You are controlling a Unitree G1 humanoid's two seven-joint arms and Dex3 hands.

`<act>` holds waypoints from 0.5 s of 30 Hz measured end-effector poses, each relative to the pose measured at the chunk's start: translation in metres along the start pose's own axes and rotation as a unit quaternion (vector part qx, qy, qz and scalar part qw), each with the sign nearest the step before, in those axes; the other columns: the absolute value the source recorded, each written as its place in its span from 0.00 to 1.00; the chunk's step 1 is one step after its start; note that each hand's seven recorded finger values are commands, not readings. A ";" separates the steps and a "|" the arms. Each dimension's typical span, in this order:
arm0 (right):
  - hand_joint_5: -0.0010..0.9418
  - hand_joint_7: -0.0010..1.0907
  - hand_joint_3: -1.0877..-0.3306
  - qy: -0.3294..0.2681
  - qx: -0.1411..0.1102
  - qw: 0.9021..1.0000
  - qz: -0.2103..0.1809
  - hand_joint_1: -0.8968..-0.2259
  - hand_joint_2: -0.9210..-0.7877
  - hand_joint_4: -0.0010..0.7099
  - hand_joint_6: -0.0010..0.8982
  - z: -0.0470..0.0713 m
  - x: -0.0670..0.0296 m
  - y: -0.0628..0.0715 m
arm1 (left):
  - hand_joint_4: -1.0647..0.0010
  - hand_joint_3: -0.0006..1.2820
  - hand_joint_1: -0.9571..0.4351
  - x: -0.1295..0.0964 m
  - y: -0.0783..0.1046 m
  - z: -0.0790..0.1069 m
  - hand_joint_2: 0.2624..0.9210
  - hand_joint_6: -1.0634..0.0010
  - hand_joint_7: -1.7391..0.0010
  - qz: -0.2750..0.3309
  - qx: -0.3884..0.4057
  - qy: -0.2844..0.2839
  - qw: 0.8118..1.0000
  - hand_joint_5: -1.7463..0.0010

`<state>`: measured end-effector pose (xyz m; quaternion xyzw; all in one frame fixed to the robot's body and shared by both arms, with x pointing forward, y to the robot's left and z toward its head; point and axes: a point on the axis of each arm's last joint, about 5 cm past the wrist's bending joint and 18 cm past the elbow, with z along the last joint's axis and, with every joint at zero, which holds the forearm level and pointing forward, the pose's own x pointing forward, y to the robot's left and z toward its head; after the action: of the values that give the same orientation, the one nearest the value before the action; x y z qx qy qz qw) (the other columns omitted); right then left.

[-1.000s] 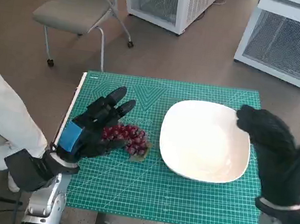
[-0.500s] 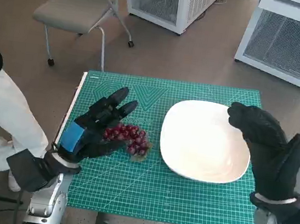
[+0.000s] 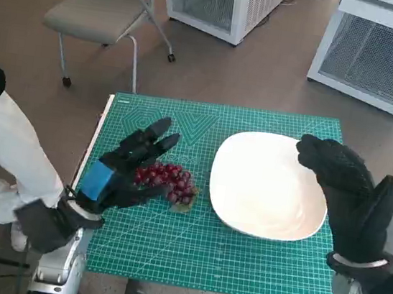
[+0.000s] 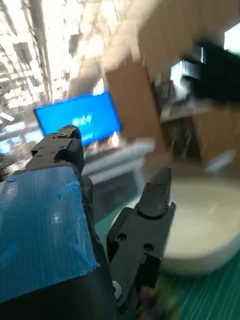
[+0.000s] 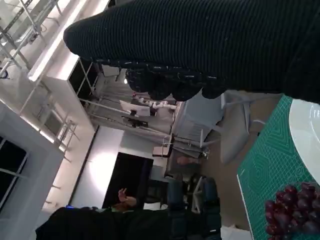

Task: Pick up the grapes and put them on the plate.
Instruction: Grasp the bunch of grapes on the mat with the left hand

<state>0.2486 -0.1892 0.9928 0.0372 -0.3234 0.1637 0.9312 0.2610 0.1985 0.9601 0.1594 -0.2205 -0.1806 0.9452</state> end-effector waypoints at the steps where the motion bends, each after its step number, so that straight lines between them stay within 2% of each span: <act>1: 0.58 0.85 0.69 -0.001 0.000 1.000 0.000 0.63 0.00 0.59 0.20 0.000 0.0001 0.000 | 0.88 0.00 0.57 0.000 0.001 0.001 0.83 0.78 0.99 -0.004 0.023 0.011 1.000 1.00; 7: 0.59 0.85 0.69 -0.004 -0.002 1.000 -0.001 0.63 0.00 0.59 0.20 0.001 0.0002 0.000 | 0.90 0.00 0.64 0.006 0.002 0.014 0.76 0.74 0.98 -0.040 0.156 0.077 0.984 0.99; 15: 0.59 0.85 0.69 -0.004 -0.002 1.000 -0.001 0.63 0.00 0.58 0.20 0.001 -0.0001 -0.001 | 0.86 0.00 0.67 0.015 -0.013 0.037 0.75 0.72 0.99 -0.082 0.317 0.161 0.931 0.99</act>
<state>0.2482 -0.1900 0.9935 0.0362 -0.3275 0.1616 0.9302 0.2528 0.1727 0.9926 0.4954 -0.0975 -0.1506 0.8499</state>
